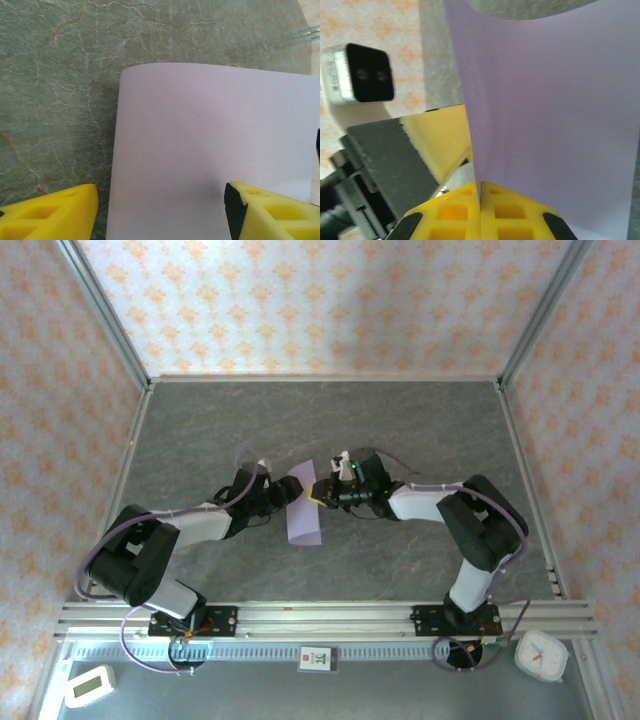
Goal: Fold a paper plane with a square sheet of paper (pick it up from the middle)
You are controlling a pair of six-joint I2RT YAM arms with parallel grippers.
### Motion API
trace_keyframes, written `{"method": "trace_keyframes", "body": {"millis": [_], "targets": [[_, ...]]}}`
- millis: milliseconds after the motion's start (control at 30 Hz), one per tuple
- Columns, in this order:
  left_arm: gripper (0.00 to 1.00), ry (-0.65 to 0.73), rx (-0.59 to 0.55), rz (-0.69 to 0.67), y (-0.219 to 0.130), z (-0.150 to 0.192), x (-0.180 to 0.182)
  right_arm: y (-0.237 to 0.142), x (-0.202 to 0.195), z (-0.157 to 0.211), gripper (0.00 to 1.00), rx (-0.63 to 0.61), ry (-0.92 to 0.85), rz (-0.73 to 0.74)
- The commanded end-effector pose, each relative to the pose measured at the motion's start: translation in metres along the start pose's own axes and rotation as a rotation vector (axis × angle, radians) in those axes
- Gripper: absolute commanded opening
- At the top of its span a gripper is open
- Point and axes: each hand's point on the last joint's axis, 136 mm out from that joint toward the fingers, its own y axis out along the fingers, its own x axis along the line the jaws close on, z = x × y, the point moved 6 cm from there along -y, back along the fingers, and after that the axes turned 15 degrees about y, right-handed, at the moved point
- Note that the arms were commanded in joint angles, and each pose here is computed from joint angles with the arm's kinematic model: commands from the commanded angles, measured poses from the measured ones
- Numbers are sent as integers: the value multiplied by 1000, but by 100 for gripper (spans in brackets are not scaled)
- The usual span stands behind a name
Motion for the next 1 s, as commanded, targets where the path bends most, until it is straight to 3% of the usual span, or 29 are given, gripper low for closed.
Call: {"method": "trace_keyframes", "body": {"millis": [0, 300, 733, 967], "targets": [[70, -9, -32, 52, 1, -9, -10, -8, 23, 8, 0, 26, -37, -130], [72, -10, -44, 89, -4, -9, -13, -14, 7, 6, 0, -29, -4, -105], [73, -118, -82, 338, -1, -15, -40, -34, 11, 5, 0, -80, 74, -269], [73, -104, -65, 376, 2, -12, -53, -30, -1, 5, 0, -86, 92, -235]]}}
